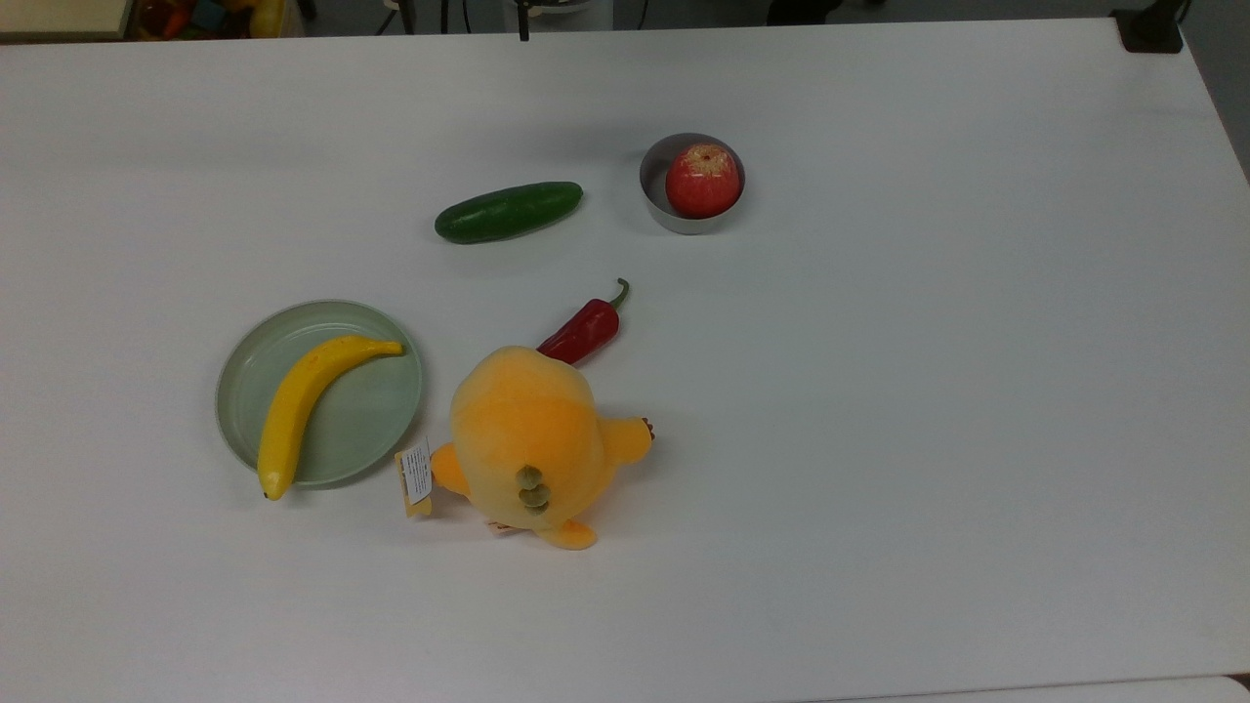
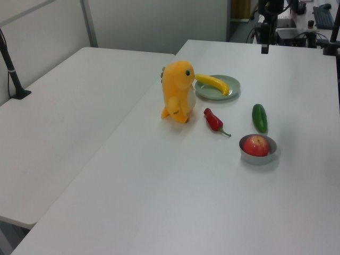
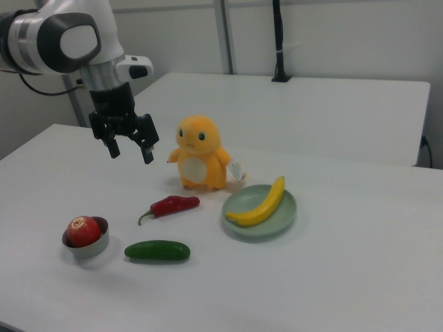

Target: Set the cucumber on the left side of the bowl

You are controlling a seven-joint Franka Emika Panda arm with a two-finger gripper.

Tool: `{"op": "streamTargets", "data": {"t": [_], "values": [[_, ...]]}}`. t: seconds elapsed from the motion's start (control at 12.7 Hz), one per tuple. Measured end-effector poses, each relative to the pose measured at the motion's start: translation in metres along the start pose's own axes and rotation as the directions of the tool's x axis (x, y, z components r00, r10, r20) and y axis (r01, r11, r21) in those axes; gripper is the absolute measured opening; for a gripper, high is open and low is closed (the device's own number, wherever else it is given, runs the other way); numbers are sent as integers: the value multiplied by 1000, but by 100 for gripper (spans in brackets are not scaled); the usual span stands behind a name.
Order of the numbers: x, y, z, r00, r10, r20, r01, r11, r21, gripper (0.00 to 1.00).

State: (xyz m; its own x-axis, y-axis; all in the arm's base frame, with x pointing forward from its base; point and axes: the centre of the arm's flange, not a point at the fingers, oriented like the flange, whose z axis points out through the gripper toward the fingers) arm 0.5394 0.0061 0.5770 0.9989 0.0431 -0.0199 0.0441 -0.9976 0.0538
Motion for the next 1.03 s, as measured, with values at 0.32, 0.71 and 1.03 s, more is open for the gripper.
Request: {"op": "streamTargets", "data": {"t": [0.32,0.71,1.03], "values": [[1,-1,3,1000,-1,5,1,1000,0,100],[2,-1,4,1000,-2,7,2,1000,-1,100],[3,-1,6,1000,-1,11,1,1000,-1,100]]}}
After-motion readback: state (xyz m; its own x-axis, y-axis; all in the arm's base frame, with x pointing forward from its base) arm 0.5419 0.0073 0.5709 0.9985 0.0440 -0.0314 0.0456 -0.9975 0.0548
